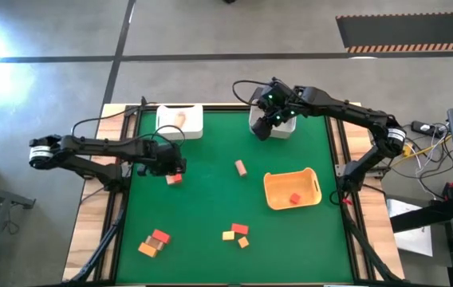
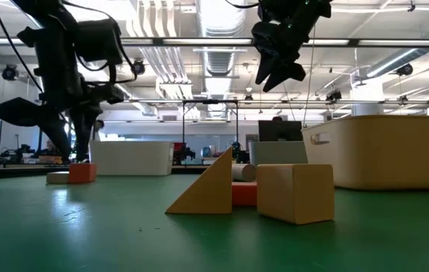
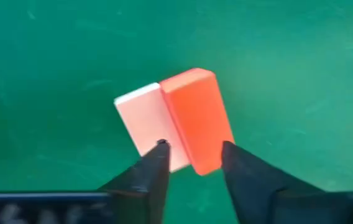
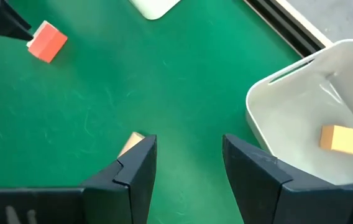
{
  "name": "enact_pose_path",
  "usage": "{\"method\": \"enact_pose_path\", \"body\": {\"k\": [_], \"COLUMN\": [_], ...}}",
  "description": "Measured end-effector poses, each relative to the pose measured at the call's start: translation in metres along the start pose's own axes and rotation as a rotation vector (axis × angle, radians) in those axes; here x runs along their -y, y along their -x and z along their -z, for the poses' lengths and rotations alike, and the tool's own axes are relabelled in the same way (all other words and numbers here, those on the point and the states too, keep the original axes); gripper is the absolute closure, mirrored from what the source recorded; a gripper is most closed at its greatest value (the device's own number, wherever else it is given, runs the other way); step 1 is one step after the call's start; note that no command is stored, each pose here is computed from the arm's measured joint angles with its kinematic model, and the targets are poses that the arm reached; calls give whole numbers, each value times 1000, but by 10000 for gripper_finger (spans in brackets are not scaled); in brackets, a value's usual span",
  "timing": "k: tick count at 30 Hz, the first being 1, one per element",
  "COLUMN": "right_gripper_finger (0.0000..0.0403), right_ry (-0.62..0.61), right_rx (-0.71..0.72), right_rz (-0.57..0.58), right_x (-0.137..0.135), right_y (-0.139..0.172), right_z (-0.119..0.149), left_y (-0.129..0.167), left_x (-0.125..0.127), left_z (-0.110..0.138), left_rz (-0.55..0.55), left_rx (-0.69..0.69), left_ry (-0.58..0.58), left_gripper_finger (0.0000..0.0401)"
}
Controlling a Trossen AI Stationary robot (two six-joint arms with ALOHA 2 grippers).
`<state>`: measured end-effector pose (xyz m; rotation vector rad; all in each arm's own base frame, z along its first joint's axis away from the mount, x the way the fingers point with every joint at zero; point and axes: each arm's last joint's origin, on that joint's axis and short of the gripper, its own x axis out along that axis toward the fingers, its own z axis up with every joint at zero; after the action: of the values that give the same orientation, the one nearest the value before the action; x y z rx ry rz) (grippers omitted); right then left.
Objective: Sort & place blocks by color
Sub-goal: Adjust the orange block
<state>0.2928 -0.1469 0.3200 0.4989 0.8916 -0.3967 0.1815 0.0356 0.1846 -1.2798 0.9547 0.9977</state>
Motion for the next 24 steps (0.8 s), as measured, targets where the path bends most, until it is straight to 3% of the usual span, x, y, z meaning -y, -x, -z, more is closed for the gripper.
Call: {"method": "enact_pose_path", "body": {"k": [5,7,14,24], "right_gripper_finger": [232,232,232,232], "right_ry": [31,43,58,61], "right_rx": [2,3,4,-5], "right_rz": [0,0,0,1], "right_x": [0,0,0,0], "right_y": [0,0,0,0], "right_z": [0,0,0,1], "left_y": [-5,-8,-20,-17], "left_x": [0,0,4,14], "left_z": [-1,-2,-5,-5], "left_rz": [-32,-58,-102,-54], "left_rx": [39,66,91,49], "left_ry": [-1,-1,-2,52], "left_gripper_finger": [376,394,389,388]}}
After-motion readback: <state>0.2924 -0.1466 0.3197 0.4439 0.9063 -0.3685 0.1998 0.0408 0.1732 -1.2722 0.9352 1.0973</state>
